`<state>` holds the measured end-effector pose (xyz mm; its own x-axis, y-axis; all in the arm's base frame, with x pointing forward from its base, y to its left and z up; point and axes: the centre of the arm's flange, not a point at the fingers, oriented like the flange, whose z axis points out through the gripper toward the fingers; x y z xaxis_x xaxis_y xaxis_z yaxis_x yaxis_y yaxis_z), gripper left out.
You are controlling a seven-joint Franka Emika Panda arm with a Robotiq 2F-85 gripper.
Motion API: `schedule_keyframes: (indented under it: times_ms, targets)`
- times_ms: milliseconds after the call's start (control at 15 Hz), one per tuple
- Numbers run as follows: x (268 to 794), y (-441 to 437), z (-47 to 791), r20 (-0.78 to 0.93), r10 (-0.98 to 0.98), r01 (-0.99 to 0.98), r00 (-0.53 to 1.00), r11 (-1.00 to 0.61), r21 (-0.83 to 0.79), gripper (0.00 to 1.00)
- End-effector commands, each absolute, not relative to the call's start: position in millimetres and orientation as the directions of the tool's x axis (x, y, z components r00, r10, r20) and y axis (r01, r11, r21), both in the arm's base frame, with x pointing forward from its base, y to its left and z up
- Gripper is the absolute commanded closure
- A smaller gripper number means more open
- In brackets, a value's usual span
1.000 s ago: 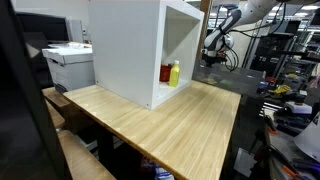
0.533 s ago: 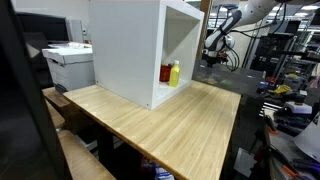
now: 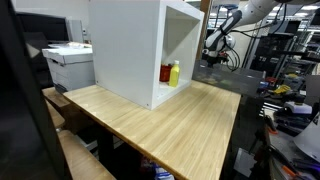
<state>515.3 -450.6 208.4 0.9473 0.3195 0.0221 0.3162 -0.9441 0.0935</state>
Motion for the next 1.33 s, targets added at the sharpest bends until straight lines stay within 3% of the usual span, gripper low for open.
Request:
schedule_keyframes:
  times_ms: [0, 67, 267, 533, 800, 933, 1267]
  targets:
    - [511.6, -449.0, 206.9, 0.024, 0.299, 0.295, 0.954, -0.951, 0.092, 0.34]
    - [511.6, -449.3, 206.8, 0.025, 0.299, 0.295, 0.954, -0.951, 0.093, 0.38]
    - [511.7, -449.8, 206.3, 0.023, 0.296, 0.293, 0.955, -0.952, 0.092, 0.37]
    - [511.8, -449.4, 205.9, 0.022, 0.296, 0.293, 0.955, -0.952, 0.089, 0.48]
    - [512.0, -449.7, 206.7, 0.022, 0.296, 0.293, 0.955, -0.952, 0.091, 0.65]
    - [512.3, -450.3, 207.6, 0.023, 0.296, 0.293, 0.955, -0.952, 0.092, 0.77]
    - [512.0, -450.0, 210.8, 0.023, 0.299, 0.295, 0.954, -0.951, 0.092, 0.78]
